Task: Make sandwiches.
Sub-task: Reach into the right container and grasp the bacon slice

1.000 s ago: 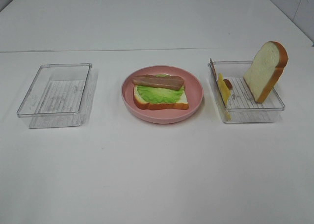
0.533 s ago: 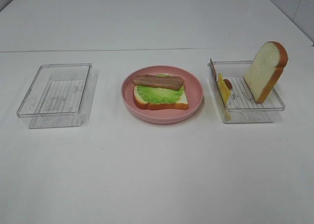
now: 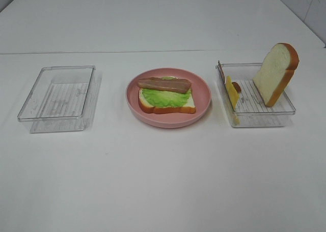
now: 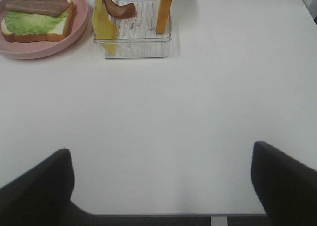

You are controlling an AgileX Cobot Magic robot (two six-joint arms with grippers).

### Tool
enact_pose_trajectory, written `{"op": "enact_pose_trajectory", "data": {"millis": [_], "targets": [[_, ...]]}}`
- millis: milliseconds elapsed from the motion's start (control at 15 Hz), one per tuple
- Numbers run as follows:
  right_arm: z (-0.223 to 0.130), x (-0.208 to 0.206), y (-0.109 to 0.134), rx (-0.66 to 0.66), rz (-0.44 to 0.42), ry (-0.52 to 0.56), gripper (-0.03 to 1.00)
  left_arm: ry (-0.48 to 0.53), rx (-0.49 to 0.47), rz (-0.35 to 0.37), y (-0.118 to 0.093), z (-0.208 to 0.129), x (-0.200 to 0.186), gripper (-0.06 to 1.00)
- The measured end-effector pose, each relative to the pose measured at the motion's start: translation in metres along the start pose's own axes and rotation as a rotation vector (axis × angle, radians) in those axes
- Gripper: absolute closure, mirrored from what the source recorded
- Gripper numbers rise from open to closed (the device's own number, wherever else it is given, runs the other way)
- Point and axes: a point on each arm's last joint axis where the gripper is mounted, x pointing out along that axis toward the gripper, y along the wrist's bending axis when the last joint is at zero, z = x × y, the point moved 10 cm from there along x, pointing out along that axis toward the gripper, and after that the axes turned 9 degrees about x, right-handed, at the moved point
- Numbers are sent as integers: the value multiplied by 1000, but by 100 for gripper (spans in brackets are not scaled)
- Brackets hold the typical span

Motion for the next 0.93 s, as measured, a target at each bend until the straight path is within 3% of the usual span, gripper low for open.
{"op": "enact_pose_trajectory", "data": {"millis": [333,467,600,800,933], "targets": [[3,1,0,-1,-3,28,3,1,-2,4,0,0,0,-4],[14,5,2,-3,-12,101,3,1,-2,4,0,0,0,-4],[60,30,7,-6,-34,288,3,0,-2,5,0,0,0,-4],[113,73,14,-34,-43,413,3,0,-3,5,0,0,0,-4],[141,99,17,-50,-43,440,3,0,-3,5,0,0,0,-4]]}}
